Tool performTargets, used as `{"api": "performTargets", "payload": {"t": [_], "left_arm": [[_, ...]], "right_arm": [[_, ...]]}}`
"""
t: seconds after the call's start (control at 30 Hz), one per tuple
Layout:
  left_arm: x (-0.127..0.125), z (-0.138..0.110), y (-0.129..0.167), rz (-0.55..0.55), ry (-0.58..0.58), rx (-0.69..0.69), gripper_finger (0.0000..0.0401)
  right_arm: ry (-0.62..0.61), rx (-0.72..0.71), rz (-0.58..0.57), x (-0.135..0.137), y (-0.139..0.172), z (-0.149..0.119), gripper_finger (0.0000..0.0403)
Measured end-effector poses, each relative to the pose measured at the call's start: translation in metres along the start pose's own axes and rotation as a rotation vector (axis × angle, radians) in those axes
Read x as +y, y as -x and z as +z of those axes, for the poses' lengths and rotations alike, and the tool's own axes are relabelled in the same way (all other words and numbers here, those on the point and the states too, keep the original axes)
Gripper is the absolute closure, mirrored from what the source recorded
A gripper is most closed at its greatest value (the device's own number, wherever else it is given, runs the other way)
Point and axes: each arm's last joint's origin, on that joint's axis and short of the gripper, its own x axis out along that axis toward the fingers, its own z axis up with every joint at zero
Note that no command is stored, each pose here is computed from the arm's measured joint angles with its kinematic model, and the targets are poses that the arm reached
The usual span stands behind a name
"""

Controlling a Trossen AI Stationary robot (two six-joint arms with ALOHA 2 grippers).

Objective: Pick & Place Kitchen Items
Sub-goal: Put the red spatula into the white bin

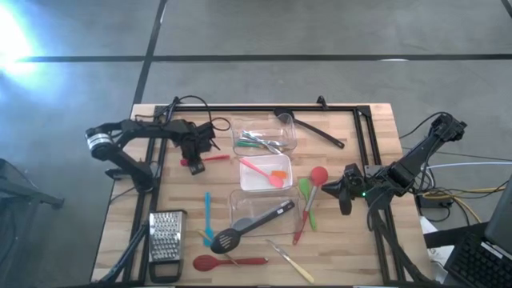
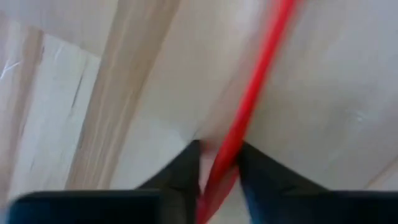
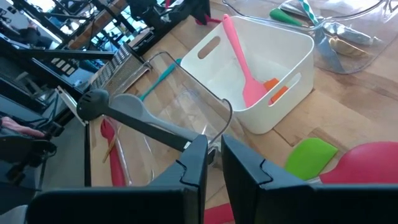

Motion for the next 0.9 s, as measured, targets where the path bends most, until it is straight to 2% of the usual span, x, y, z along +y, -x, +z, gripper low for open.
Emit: {"api": "performTargets", "payload": {"t": [0.1,0.43,0.67,0.8,0.9], "left_arm": [[0.000,-0.001,0.002,-0.010,-0.033,-0.010,0.0375],[-0.001,0.000,0.017,-0.015,-0.057,-0.014,0.0376],[-0.003,-0.010,0.054,-0.023,-0.043,-0.164,0.0376],[-0.004,-0.024,0.073,-0.016,0.001,-0.227,0.0376],[-0.005,-0.031,0.089,-0.011,0.041,-0.326,0.0376]], "right_arm": [[0.001,0.001,0.000,0.000,0.000,0.000,0.0360],[-0.002,0.000,0.001,0.000,0.000,0.000,0.0360],[-0.009,0.004,0.003,0.000,0.000,0.000,0.0360],[-0.009,0.003,0.003,0.000,0.000,0.000,0.0360],[-0.009,0.003,0.003,0.000,0.000,0.000,0.0360]]}}
